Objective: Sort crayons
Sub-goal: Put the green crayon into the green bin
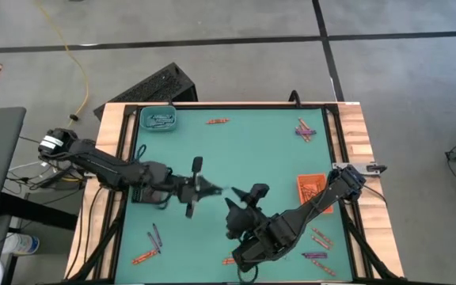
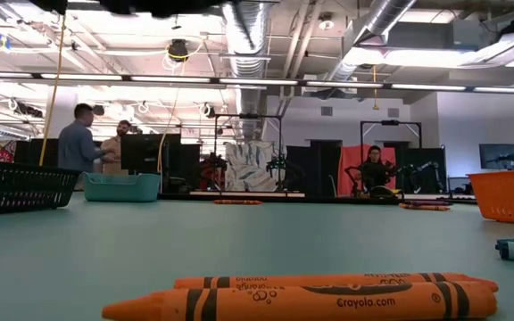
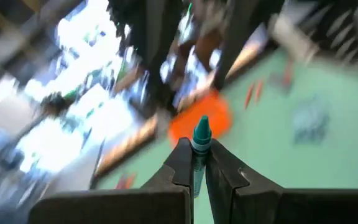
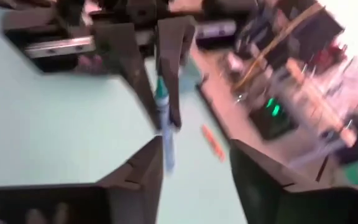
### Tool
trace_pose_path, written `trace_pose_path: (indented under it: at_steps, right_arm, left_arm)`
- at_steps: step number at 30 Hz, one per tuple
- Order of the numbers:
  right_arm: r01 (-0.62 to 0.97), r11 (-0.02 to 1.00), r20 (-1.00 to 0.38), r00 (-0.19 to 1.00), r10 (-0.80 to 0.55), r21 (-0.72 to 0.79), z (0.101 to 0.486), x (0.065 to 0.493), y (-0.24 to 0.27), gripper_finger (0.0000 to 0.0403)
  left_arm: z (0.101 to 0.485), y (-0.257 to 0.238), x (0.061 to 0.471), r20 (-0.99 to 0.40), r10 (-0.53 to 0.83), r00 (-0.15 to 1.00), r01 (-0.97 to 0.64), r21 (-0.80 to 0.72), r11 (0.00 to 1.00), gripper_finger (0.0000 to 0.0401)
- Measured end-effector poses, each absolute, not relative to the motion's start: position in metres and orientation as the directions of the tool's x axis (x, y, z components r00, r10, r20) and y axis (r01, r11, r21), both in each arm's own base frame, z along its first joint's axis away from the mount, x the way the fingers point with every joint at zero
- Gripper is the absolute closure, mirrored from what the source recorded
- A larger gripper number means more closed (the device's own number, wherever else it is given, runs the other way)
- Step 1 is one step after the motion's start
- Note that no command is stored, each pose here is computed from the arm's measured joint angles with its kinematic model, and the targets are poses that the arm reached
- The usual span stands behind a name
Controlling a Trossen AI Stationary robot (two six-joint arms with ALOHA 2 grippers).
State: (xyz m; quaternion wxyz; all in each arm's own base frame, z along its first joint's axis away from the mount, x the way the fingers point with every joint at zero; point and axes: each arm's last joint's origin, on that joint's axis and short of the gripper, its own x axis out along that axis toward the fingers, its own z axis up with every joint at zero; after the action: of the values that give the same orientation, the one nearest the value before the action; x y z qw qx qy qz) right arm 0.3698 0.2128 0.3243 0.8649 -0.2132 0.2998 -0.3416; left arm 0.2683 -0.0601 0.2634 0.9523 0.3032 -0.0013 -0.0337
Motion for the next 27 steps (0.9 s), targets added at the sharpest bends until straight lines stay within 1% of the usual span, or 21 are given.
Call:
trace_pose_path:
  at_steps: [2,5,9,15,19,27]
  right_arm:
    - [0.483,0.684,-0.434,0.535,-0.725,-0.547,0.317,0.365,0.206,0.0188]
    - [0.516,0.672,-0.478,0.472,-0.74,-0.531,0.301,0.362,0.2,0.0176]
    - [0.502,0.658,-0.497,0.432,-0.753,-0.561,0.281,0.36,0.199,0.018]
    - [0.503,0.632,-0.515,0.369,-0.774,-0.59,0.248,0.351,0.198,0.0194]
    - [0.523,0.602,-0.509,0.328,-0.796,-0.604,0.228,0.345,0.194,0.0199]
    - [0.534,0.58,-0.508,0.295,-0.809,-0.615,0.209,0.335,0.194,0.02]
  left_arm:
    - [0.266,-0.048,0.263,-0.061,0.029,0.998,0.013,0.592,0.806,0.04]
    - [0.268,-0.025,0.254,-0.136,0.157,0.978,-0.043,0.607,0.793,0.04]
    - [0.267,0.008,0.241,-0.227,0.341,0.912,-0.128,0.633,0.763,0.0401]
    - [0.258,0.062,0.217,-0.381,0.548,0.744,-0.205,0.652,0.73,0.0401]
    - [0.248,0.096,0.201,-0.473,0.614,0.632,-0.226,0.645,0.73,0.0401]
    - [0.237,0.146,0.172,-0.566,0.675,0.473,-0.278,0.631,0.724,0.0401]
